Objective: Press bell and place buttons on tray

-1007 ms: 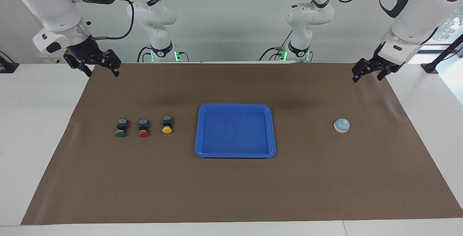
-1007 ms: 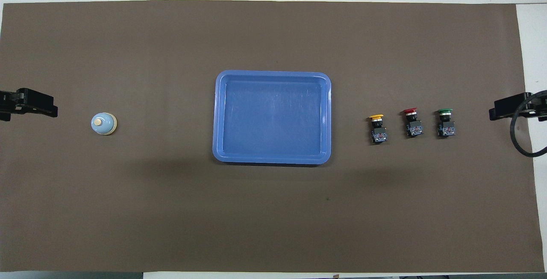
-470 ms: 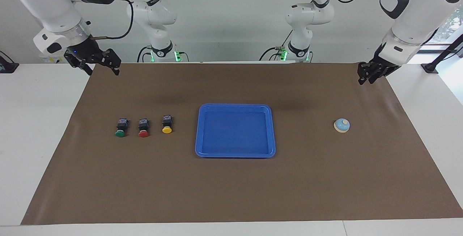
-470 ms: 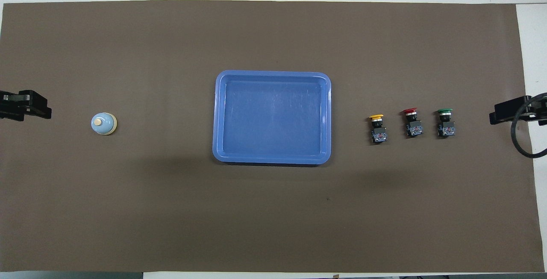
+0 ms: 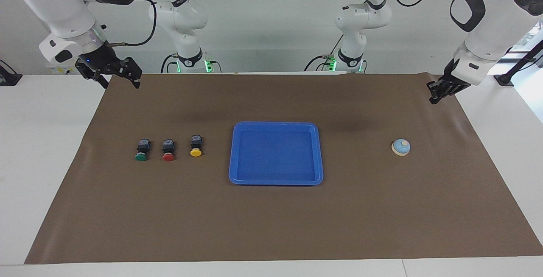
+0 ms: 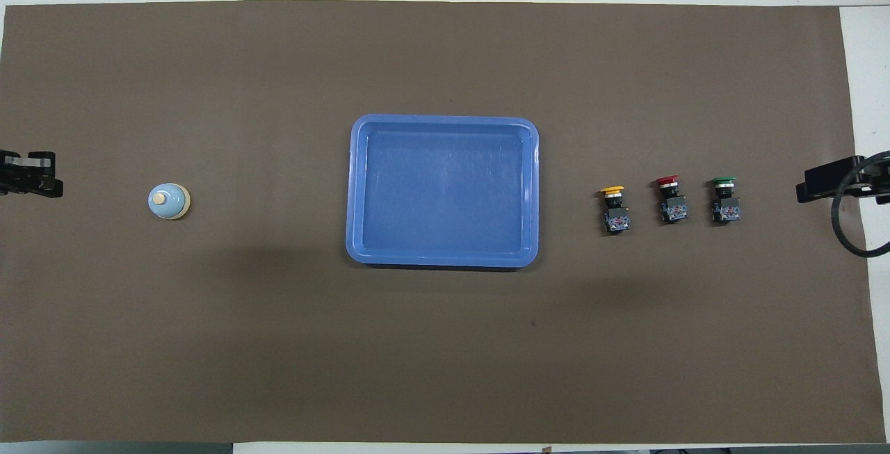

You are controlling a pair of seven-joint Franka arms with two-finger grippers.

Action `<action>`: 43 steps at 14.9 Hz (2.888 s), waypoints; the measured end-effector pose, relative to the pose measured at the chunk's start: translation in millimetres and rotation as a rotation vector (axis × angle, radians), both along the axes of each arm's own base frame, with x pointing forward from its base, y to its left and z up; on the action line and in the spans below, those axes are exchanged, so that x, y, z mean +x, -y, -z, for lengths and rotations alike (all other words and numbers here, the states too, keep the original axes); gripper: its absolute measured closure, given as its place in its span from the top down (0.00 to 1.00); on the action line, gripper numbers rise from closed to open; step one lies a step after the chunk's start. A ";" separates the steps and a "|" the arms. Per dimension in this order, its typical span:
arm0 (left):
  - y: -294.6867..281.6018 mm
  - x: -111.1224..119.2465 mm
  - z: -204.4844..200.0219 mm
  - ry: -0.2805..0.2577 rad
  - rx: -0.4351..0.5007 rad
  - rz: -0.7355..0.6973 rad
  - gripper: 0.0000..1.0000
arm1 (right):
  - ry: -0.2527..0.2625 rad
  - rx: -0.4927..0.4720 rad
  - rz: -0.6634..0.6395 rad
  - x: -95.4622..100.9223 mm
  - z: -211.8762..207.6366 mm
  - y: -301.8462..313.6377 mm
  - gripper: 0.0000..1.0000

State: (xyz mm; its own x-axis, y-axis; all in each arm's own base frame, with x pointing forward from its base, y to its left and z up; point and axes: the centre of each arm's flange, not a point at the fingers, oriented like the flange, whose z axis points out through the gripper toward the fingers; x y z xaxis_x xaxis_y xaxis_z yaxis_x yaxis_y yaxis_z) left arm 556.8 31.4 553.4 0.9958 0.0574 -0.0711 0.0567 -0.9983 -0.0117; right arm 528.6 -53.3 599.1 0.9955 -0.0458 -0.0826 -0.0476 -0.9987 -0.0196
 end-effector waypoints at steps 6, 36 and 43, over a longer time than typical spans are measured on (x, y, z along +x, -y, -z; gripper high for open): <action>7.6 7.5 59.9 0.004 0.000 0.015 0.01 | -0.001 0.000 0.000 -0.1 0.2 -0.1 1.00; 7.9 19.2 205.0 0.044 0.000 0.019 0.01 | 0.004 -0.001 0.007 -4.2 18.7 2.8 1.00; 9.4 34.4 131.6 -0.041 -0.003 0.020 0.07 | 0.074 -0.007 0.008 4.4 84.7 72.0 0.99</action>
